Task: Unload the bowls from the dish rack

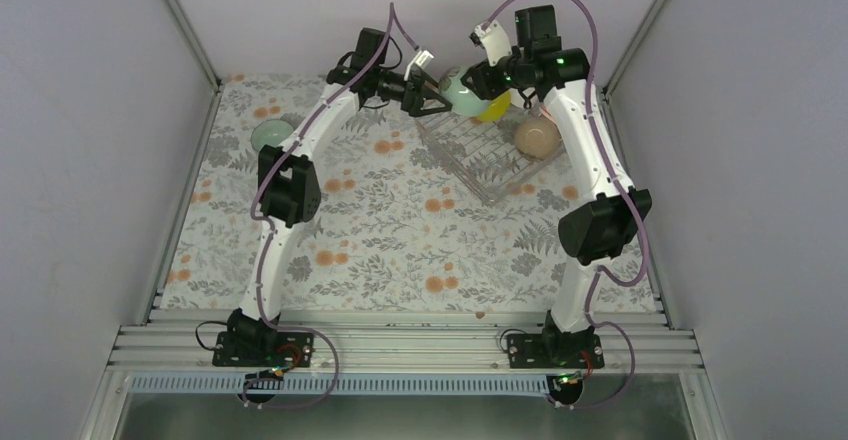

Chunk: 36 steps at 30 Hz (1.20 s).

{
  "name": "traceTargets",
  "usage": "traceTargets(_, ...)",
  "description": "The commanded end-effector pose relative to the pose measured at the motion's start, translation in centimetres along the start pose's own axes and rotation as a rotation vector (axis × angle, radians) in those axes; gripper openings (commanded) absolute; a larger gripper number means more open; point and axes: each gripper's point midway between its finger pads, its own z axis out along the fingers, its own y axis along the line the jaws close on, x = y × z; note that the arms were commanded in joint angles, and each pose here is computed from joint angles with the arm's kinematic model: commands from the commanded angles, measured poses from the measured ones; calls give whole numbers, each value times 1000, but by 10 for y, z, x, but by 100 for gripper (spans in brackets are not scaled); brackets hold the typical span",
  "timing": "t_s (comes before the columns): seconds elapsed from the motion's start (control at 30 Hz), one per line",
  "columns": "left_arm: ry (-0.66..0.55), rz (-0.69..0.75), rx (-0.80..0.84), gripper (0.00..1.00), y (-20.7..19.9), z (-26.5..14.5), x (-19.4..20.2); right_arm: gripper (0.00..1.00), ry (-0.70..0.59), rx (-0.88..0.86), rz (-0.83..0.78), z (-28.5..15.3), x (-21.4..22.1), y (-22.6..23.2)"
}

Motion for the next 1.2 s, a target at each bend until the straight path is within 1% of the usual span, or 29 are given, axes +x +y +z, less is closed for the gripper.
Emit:
traceTargets(0.0,-21,62,51,97,-25,-2,-20,33,-127,-35,-34,-25,-38,16)
traceTargets(0.07,-26,77,51,95,-30,-4,-25,34,-121,-46,-31,-20,-36,18)
traceTargets(0.23,-34,94,68,95,-42,-7,-33,34,-101,-61,-23,-6,-31,19)
traceTargets(0.37,-40,101,87,90,-50,-9,-37,34,-96,-62,-24,2,-30,18)
traceTargets(0.4,-41,103,87,89,-52,-10,-39,33,-97,-60,-25,3,-30,18)
traceTargets(0.5,-46,108,104,77,-60,-12,-43,33,-90,-63,-21,12,-27,16)
traceTargets(0.57,-49,108,112,71,-65,-14,-46,33,-90,-62,-22,15,-27,14)
traceTargets(0.7,-53,116,119,68,-73,-17,-50,35,-91,-68,-23,21,-27,14)
traceTargets(0.8,-55,124,124,62,-77,-19,-52,37,-92,-88,-21,25,-26,16)
traceTargets(0.87,-56,127,130,59,-80,-19,-54,39,-88,-104,-19,29,-24,18)
traceTargets(0.97,-57,130,137,56,-83,-20,-55,41,-72,-127,-11,36,-18,21)
traceTargets(1.17,-63,137,151,52,-93,-23,-62,45,-66,-124,-5,48,-10,19)
